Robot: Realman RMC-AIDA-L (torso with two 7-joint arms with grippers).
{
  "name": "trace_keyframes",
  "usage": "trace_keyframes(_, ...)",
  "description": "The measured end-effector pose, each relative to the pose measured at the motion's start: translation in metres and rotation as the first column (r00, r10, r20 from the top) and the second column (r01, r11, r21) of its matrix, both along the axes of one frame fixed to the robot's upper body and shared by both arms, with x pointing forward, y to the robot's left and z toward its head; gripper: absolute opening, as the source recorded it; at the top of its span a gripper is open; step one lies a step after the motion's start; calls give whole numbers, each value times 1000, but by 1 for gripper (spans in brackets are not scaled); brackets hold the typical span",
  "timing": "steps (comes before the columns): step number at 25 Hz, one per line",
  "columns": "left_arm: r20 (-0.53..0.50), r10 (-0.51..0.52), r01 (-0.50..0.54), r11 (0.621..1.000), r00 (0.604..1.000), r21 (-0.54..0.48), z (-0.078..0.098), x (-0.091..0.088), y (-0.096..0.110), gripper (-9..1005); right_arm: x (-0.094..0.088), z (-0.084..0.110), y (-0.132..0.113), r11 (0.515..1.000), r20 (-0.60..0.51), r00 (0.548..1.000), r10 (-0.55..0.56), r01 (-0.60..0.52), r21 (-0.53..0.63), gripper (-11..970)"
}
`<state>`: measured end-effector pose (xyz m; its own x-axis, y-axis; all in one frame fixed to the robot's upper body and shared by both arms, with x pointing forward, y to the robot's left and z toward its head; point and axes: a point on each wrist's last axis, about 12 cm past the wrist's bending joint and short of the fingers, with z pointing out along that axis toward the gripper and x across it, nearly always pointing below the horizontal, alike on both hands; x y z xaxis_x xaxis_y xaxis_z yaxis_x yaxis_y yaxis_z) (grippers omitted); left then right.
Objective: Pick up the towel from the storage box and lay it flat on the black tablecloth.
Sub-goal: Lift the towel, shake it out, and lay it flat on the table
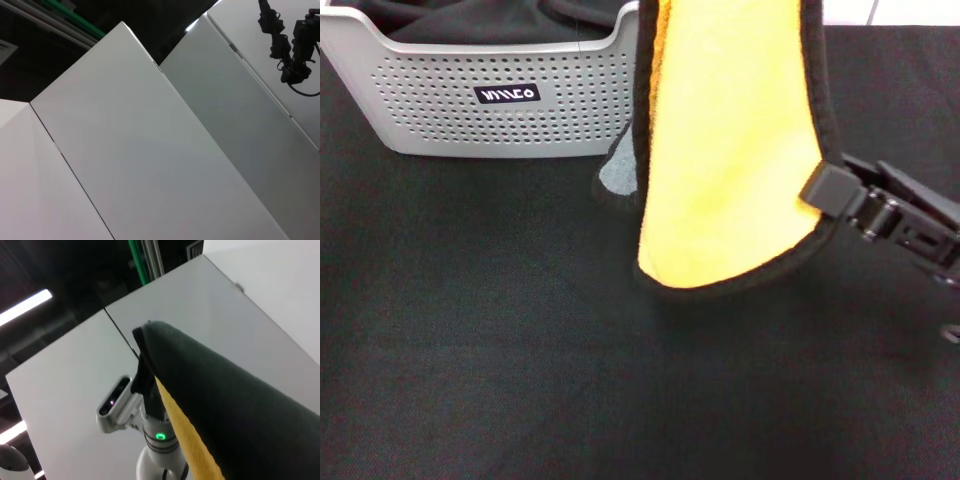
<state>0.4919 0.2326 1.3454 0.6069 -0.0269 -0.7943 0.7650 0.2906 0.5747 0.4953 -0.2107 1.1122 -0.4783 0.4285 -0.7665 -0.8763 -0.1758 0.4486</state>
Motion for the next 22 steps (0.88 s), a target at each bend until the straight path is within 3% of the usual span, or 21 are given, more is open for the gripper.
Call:
trace_keyframes(5,-1,0,0,1000,1000,-1,0,0,0,14,3,-1,6,1000,-5,1000,15,-15,-23,359)
trace_keyframes(11,-2,1,-1,1000,1000,0,0,0,0,13,2,-1,8,999,2,1000,26,-26,-34,265)
trace_keyframes(16,-6,10,-10,1000,1000,13,-2,1,0,14,1,-3,6,999,32,1000,1,0,-39,62)
trace_keyframes(22,-37,64,-61,995,997,83,-10,7,1,13,-1,-5,-4,998,35,999,-37,38,-40,24)
